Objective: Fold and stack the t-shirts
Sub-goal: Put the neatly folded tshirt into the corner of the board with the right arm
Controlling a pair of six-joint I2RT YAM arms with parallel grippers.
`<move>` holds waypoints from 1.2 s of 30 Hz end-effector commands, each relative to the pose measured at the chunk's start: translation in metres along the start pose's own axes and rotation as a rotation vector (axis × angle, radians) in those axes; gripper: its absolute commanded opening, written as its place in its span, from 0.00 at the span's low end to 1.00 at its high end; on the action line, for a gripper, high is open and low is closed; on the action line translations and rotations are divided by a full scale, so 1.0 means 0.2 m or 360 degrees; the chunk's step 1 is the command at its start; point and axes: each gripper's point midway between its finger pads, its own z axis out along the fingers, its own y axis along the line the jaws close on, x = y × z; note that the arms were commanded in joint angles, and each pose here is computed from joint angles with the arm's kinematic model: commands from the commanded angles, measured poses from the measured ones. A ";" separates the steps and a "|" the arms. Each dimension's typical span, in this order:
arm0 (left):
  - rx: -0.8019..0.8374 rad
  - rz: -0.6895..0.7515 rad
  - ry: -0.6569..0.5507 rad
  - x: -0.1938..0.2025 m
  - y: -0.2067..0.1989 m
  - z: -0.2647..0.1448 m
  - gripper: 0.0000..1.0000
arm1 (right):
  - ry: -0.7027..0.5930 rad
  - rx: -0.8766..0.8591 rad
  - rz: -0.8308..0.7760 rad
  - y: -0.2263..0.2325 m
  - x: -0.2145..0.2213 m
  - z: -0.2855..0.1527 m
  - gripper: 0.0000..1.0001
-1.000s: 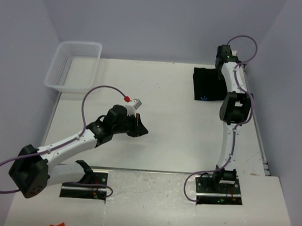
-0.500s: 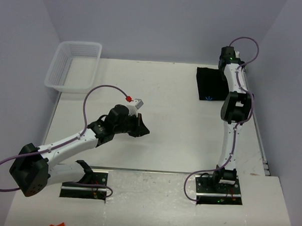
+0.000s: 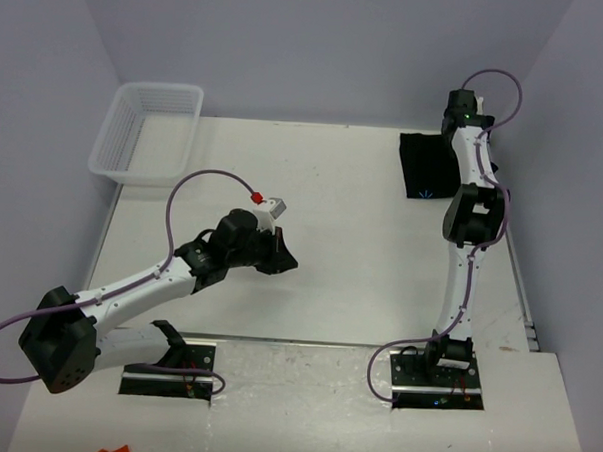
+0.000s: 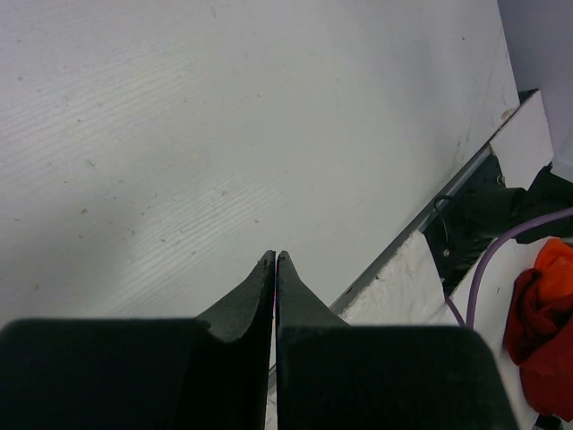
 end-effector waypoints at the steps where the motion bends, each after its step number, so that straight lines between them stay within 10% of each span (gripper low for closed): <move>1: 0.0029 0.0056 -0.0070 -0.09 -0.06 -0.03 0.00 | -0.0138 0.0058 0.0060 -0.07 -0.15 -0.02 0.00; 6: 0.0026 0.0050 -0.0052 -0.06 -0.05 -0.02 0.00 | -0.0192 0.0105 0.0089 -0.10 -0.20 -0.03 0.86; 9: 0.0037 0.0043 -0.0051 -0.06 -0.05 -0.03 0.00 | -0.0249 0.0169 0.0123 -0.16 -0.26 -0.08 0.98; 21: -0.0047 0.0058 -0.0219 -0.14 -0.14 -0.12 0.00 | -0.0481 -0.0175 0.0363 -0.16 -0.42 -0.94 0.97; 26: -0.0163 0.0071 -0.0335 -0.20 -0.10 -0.15 0.00 | -0.0310 -0.1176 0.0360 0.33 -0.14 -1.42 0.35; 28: -0.0231 0.0080 -0.0373 -0.22 -0.07 -0.15 0.00 | -0.0340 -0.1375 0.0292 0.44 0.04 -1.60 0.43; 32: -0.0337 0.0098 -0.0483 -0.27 -0.02 -0.19 0.17 | -0.0378 -0.1459 0.0184 0.51 0.32 -1.81 0.99; 36: -0.0453 0.0122 -0.0616 -0.35 0.02 -0.25 0.33 | -0.0370 -0.1603 0.0037 0.57 0.61 -1.93 0.99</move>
